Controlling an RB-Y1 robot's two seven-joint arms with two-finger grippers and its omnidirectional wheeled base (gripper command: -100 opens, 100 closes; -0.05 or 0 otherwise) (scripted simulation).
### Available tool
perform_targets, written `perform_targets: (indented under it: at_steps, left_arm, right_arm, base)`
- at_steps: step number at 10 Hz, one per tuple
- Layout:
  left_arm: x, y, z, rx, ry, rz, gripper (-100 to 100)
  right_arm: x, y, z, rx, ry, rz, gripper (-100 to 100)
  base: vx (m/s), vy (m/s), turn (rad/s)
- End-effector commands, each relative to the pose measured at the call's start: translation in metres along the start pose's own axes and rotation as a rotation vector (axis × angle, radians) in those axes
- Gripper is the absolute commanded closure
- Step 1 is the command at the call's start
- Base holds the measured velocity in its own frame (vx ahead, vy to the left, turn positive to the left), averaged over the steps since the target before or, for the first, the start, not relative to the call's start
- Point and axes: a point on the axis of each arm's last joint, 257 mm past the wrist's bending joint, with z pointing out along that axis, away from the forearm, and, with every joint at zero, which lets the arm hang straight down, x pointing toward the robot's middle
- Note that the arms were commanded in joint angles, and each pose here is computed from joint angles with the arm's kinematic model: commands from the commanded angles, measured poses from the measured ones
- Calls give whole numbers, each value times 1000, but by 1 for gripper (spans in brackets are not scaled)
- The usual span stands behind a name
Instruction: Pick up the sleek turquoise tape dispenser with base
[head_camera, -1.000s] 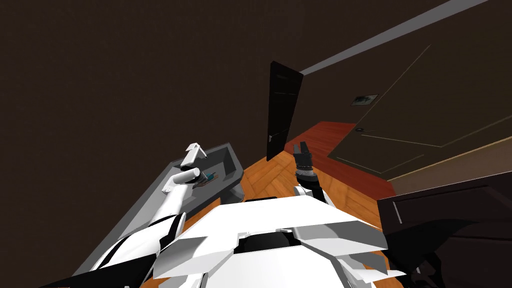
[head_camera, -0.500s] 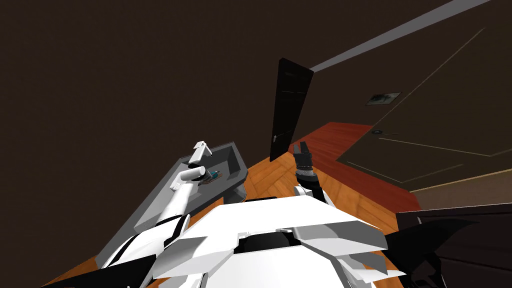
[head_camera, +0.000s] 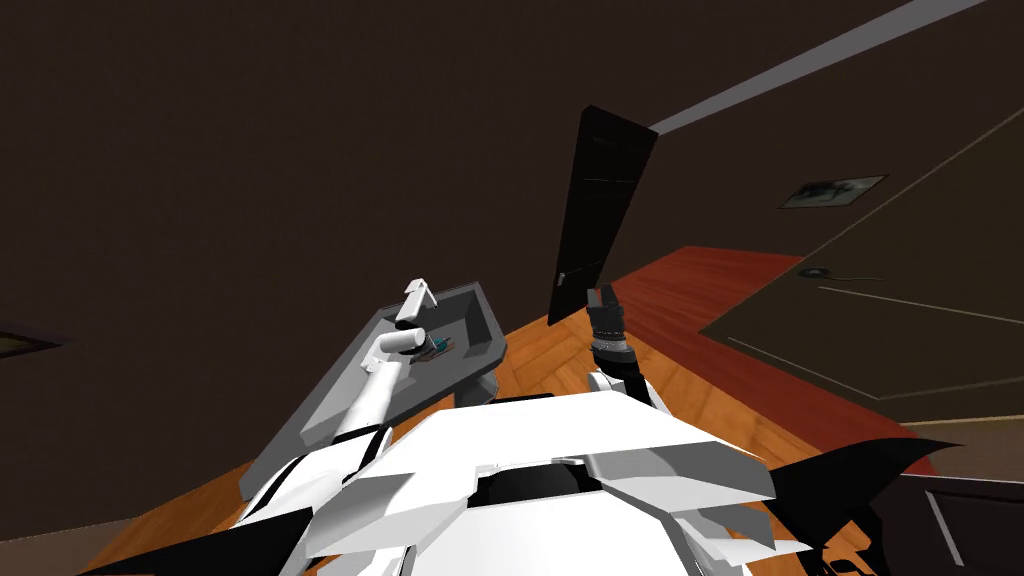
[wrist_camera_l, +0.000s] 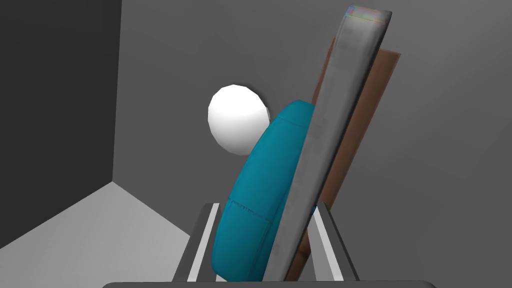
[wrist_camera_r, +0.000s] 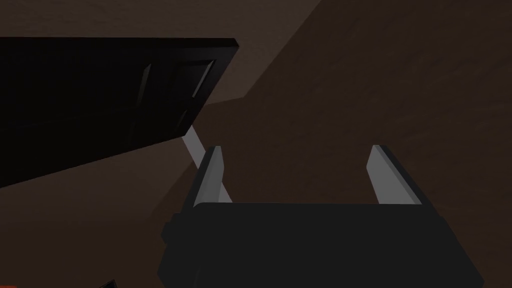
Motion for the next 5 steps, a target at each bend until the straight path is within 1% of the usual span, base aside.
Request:
perform_targets:
  at_steps: [1, 2, 3, 4, 5]
  left_arm:
    - [18, 10, -5, -5, 11, 18, 100]
    - [33, 19, -9, -10, 20, 33, 100]
    - [37, 15, -13, 3, 30, 38, 100]
    - [33, 20, -9, -4, 23, 34, 100]
    - [34, 19, -10, -3, 24, 34, 0]
  right_arm:
    - [0, 0, 0, 0, 0, 0, 0]
    - [0, 0, 0, 0, 0, 0, 0]
    - [0, 0, 0, 0, 0, 0, 0]
    - [0, 0, 0, 0, 0, 0, 0]
    - [0, 0, 0, 0, 0, 0, 0]
  base:
    - [31, 31, 158]
    - [51, 50, 247]
    - [34, 34, 80]
    - [11, 12, -7]
    - [0, 0, 0]
